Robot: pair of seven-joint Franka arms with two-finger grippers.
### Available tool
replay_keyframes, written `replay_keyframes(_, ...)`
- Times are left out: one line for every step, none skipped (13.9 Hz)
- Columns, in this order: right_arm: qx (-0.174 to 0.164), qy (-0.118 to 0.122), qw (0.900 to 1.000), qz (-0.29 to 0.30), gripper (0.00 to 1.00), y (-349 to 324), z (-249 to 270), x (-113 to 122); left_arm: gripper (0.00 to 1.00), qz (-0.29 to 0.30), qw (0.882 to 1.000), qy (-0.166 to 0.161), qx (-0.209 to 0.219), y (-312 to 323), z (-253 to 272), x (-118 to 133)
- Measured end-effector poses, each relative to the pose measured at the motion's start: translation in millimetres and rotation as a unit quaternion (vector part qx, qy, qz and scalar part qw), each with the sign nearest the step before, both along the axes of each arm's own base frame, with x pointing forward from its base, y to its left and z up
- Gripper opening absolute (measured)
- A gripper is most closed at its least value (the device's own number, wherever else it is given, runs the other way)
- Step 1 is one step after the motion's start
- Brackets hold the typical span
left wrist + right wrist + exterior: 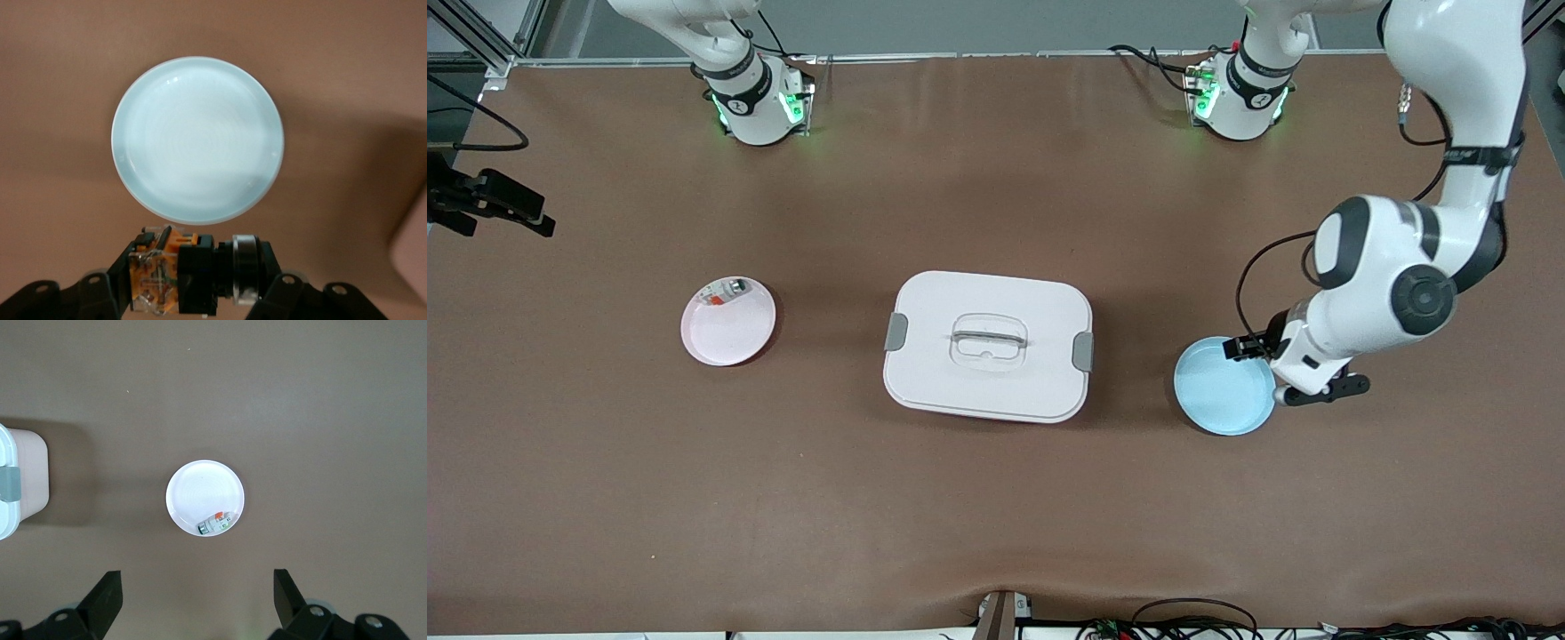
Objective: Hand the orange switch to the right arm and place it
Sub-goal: 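Carry the switch with the left gripper while the right gripper approaches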
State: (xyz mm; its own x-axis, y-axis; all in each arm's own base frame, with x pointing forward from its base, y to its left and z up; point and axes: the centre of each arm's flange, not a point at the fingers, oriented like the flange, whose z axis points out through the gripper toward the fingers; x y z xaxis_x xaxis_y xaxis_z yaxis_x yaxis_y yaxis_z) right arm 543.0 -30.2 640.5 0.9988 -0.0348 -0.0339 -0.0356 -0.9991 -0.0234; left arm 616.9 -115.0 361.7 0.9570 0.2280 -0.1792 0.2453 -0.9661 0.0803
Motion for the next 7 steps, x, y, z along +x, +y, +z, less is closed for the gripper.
replay_keyframes(-0.001,0.000,1.000,-0.001,1.00,-1.1,0.1,0.0,0.72,0.021,1.000,0.007,-0.007,-2.2,23.0,0.7)
replay_keyframes(-0.001,-0.001,1.000,-0.002,1.00,-2.4,0.1,0.0,0.72,0.038,0.999,0.016,-0.014,-4.8,45.0,0.8)
replay_keyframes(-0.001,-0.001,1.000,-0.004,1.00,-4.8,0.1,-0.1,0.72,0.056,0.998,0.026,-0.025,-8.0,67.5,0.9)
replay_keyframes(-0.001,-0.001,1.000,-0.008,1.00,-8.9,0.0,-0.3,0.72,0.074,0.996,0.037,-0.040,-11.6,90.8,0.8)
replay_keyframes(-0.001,0.000,1.000,-0.012,1.00,-13.1,-0.6,-0.3,0.72,0.090,0.993,0.048,-0.057,-15.1,112.6,0.6)
replay_keyframes(-0.001,0.001,1.000,-0.014,1.00,-16.1,-2.0,0.1,0.72,0.104,0.990,0.055,-0.072,-18.2,130.9,0.4)
replay_keyframes(-0.001,0.005,1.000,-0.016,1.00,-18.0,-5.8,1.6,0.72,0.122,0.987,0.062,-0.084,-21.6,144.8,0.2)
